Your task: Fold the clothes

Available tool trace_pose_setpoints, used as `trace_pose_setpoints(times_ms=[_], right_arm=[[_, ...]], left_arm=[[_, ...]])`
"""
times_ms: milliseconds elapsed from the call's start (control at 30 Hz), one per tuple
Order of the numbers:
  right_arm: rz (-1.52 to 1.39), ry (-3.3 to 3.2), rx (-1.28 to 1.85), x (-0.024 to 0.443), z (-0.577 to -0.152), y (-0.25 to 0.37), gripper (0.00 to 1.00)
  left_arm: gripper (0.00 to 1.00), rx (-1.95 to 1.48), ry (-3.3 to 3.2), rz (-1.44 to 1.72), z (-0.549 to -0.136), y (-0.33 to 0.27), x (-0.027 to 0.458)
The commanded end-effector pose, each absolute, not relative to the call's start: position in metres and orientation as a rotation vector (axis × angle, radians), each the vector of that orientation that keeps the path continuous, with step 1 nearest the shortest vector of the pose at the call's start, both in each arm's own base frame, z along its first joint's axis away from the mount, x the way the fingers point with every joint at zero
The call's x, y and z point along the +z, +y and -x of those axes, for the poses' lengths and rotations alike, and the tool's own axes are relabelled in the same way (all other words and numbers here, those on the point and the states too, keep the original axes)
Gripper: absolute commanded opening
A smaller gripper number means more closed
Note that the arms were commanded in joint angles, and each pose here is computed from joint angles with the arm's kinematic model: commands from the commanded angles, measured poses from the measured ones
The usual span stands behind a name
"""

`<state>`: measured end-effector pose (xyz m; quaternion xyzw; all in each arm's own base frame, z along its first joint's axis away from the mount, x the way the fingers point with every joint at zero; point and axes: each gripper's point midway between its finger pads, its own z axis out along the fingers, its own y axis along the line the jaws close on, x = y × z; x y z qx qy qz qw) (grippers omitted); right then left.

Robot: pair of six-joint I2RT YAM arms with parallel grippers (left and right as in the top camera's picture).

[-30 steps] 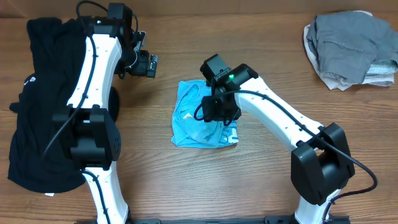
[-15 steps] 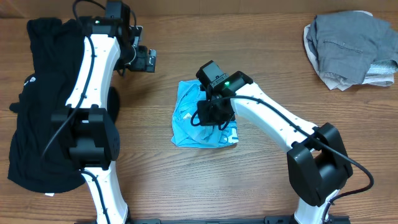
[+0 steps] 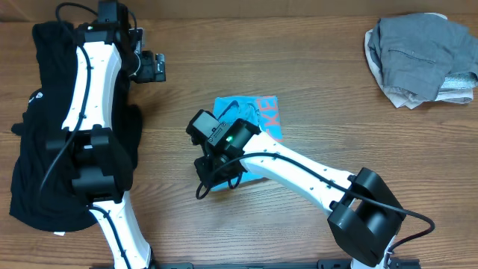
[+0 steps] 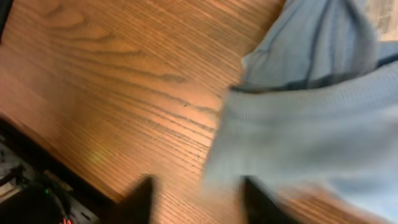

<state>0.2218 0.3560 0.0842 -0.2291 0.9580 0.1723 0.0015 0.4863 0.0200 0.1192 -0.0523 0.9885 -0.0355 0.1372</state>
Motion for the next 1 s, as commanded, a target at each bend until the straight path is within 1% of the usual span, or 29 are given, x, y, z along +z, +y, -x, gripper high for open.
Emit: trace_pose_setpoints(times_ms=[0, 133, 200, 233, 333, 467, 567, 700, 833, 967], right_arm=[[0.656, 2.957, 0.551, 0.103, -0.243, 0.352, 0.71], [0.540, 2.927, 0.454, 0.119, -0.277, 0.328, 0.71], [0.458, 2.879, 0.377, 0.133, -0.306, 0.309, 0.69], [0.445, 2.862, 0.365, 0.137, -0.315, 0.304, 0.68], [0.362, 2.803, 0.319, 0.141, -0.351, 0.280, 0.62], [0.315, 2.786, 0.284, 0.131, -0.379, 0.260, 0.50], [0.314, 2.791, 0.275, 0.119, -0.388, 0.257, 0.44], [0.328, 2.815, 0.276, 0.105, -0.388, 0.261, 0.43], [0.350, 2.822, 0.280, 0.100, -0.384, 0.269, 0.43], [0.374, 2.812, 0.289, 0.095, -0.383, 0.279, 0.51]], left_arm=[[1.00, -0.110, 2.825, 0.163, -0.491, 0.020, 0.131], [1.00, -0.110, 2.826, 0.163, -0.491, 0.020, 0.131], [1.00, -0.110, 2.825, 0.163, -0.491, 0.020, 0.131], [1.00, -0.110, 2.825, 0.163, -0.491, 0.020, 0.131], [1.00, -0.110, 2.825, 0.163, -0.491, 0.020, 0.131], [1.00, -0.110, 2.825, 0.163, -0.491, 0.020, 0.131], [1.00, -0.111, 2.825, 0.162, -0.491, 0.019, 0.131], [1.00, -0.111, 2.825, 0.162, -0.491, 0.019, 0.131], [1.00, -0.111, 2.825, 0.163, -0.491, 0.019, 0.131], [1.00, -0.111, 2.825, 0.162, -0.491, 0.019, 0.131]])
